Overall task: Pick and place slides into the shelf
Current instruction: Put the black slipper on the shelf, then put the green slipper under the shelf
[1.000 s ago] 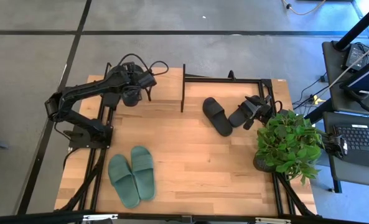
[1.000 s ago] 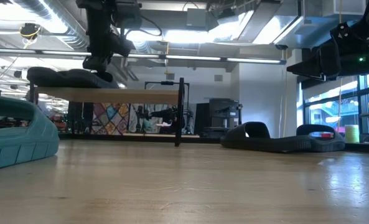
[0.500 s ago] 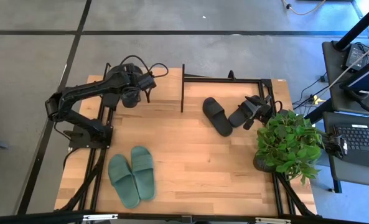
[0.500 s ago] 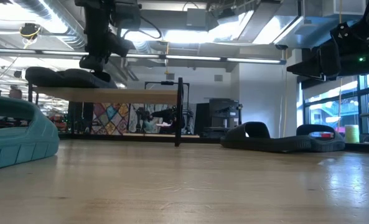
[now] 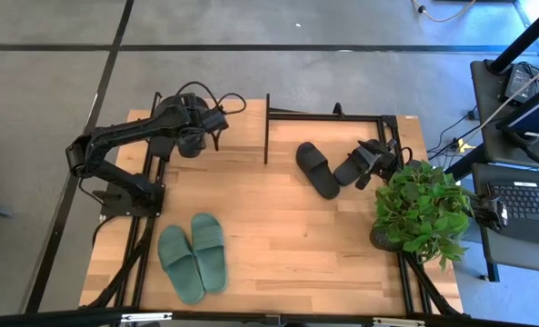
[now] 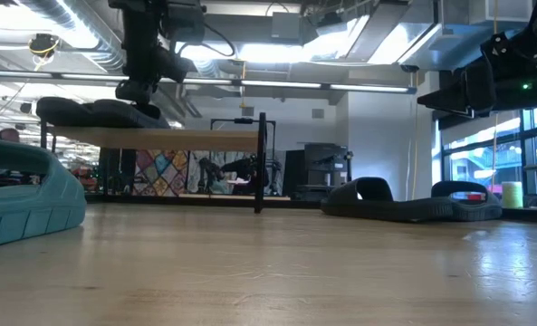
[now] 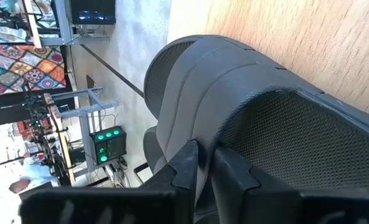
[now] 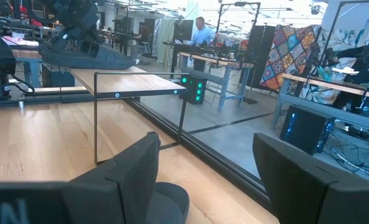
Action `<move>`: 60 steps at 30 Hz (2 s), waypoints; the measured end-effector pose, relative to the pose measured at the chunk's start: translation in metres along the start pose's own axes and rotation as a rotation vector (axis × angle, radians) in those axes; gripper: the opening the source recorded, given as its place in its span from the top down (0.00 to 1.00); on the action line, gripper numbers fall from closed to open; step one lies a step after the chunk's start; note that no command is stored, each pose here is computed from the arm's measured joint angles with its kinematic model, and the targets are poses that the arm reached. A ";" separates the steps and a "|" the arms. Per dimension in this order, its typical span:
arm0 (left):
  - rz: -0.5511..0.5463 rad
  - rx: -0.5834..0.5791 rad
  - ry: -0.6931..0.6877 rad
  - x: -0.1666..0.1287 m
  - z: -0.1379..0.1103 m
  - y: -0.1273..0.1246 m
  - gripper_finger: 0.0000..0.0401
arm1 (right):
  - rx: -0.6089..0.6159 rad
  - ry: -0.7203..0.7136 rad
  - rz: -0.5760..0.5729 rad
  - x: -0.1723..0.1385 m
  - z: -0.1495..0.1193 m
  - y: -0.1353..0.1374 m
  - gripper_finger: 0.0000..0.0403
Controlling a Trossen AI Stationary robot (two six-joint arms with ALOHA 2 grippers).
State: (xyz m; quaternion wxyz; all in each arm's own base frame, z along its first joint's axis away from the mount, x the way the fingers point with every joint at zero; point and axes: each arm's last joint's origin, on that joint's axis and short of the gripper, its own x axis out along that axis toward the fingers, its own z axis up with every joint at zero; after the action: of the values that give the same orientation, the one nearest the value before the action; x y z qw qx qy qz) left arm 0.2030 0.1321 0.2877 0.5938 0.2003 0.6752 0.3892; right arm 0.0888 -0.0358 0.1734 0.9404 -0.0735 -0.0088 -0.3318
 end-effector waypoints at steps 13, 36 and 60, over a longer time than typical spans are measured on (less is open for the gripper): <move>-0.025 -0.003 -0.012 -0.001 0.001 -0.002 0.69 | 0.000 0.000 0.000 0.000 0.000 0.000 0.36; -0.033 -0.046 -0.006 -0.013 -0.002 -0.001 0.54 | 0.000 0.000 0.000 0.000 0.000 0.000 0.36; -0.529 -0.144 -0.109 -0.103 -0.016 -0.045 0.54 | 0.003 0.000 0.001 0.000 0.000 0.000 0.36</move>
State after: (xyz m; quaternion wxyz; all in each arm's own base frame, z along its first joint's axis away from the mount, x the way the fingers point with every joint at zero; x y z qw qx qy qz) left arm 0.2179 0.0241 0.3195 0.7228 -0.0049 0.6417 0.2565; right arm 0.0888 -0.0357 0.1733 0.9406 -0.0722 -0.0091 -0.3315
